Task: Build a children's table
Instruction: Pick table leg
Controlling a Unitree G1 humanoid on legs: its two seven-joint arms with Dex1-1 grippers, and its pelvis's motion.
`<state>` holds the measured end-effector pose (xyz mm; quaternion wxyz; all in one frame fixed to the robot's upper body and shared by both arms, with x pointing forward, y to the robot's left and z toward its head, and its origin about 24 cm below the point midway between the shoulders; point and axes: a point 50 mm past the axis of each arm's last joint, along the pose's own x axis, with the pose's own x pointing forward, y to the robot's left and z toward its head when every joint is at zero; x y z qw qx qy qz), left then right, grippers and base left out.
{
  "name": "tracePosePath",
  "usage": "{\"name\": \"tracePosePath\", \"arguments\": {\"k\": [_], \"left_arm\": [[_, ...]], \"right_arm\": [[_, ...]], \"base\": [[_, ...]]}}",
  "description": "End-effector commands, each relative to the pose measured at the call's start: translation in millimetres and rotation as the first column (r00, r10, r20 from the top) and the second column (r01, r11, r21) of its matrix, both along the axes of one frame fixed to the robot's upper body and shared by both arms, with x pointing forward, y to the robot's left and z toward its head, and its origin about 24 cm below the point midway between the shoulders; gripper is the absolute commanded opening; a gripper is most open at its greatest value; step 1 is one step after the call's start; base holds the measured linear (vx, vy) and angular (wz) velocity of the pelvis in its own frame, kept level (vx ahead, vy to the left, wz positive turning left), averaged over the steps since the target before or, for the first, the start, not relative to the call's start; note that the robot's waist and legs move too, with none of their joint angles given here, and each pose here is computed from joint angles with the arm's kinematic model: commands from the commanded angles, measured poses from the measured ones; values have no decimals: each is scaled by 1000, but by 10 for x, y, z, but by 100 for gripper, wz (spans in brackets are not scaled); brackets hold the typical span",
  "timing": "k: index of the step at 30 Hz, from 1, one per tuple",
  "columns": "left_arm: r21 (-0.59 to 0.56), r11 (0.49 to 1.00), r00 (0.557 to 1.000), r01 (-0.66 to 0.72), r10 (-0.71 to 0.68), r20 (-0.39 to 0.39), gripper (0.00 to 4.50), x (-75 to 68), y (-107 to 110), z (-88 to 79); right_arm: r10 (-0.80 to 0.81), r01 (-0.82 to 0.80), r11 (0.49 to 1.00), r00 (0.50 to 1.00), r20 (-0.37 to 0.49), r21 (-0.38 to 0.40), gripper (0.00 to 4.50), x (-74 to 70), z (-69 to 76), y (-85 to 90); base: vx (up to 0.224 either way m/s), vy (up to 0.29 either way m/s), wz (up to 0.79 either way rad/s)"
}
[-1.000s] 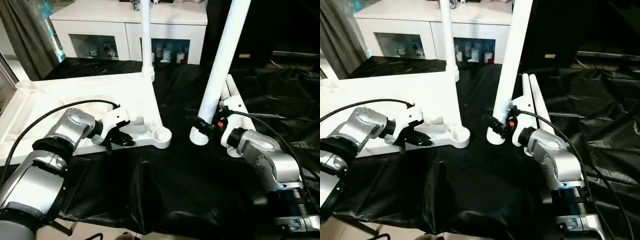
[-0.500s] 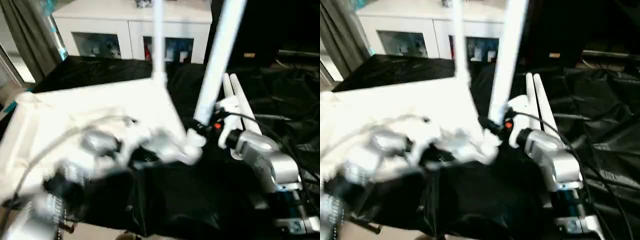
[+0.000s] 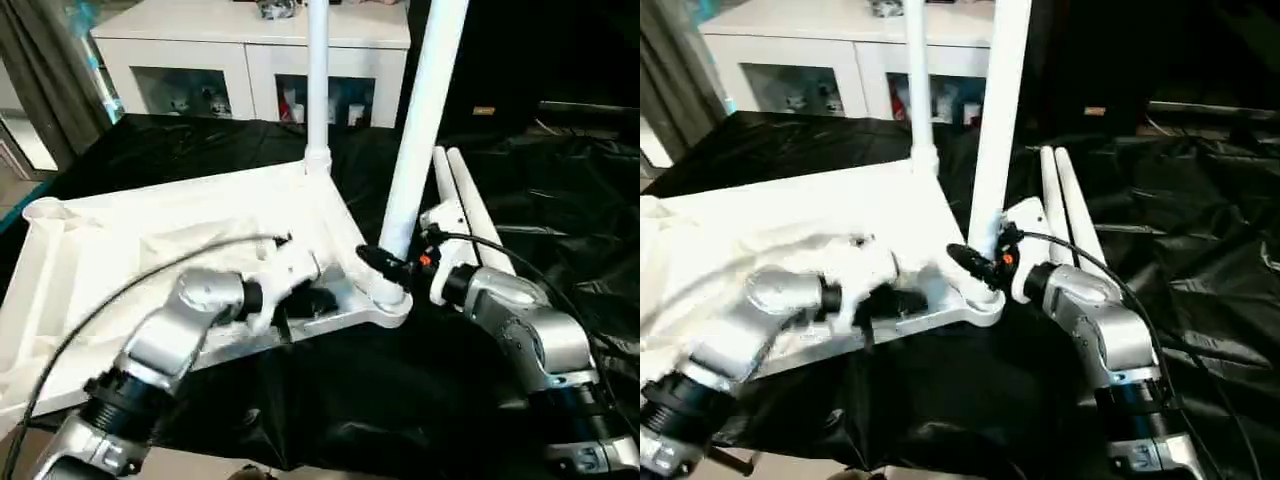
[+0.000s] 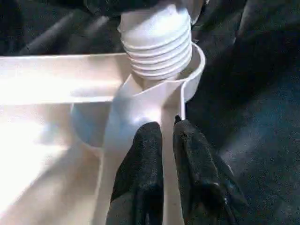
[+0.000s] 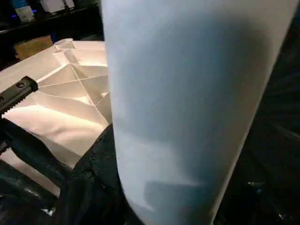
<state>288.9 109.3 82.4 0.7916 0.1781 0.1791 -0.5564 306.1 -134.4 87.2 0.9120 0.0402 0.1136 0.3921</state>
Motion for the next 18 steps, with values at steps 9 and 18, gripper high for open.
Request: {"name": "tracePosePath", "arguments": {"k": [9,18], "left_arm": [[-28,999,997,46,-47,-65,96,-41,-106,-59],[11,1000,999,11,-11,-52,96,29,-116,-144]], "right_arm": [[-25,25,1000,1000,12,2,191,-32,26,-56],[-33,33,999,999,15,-11,191,-45,25,-83]], "base": [[0,0,0],[0,0,0]]}}
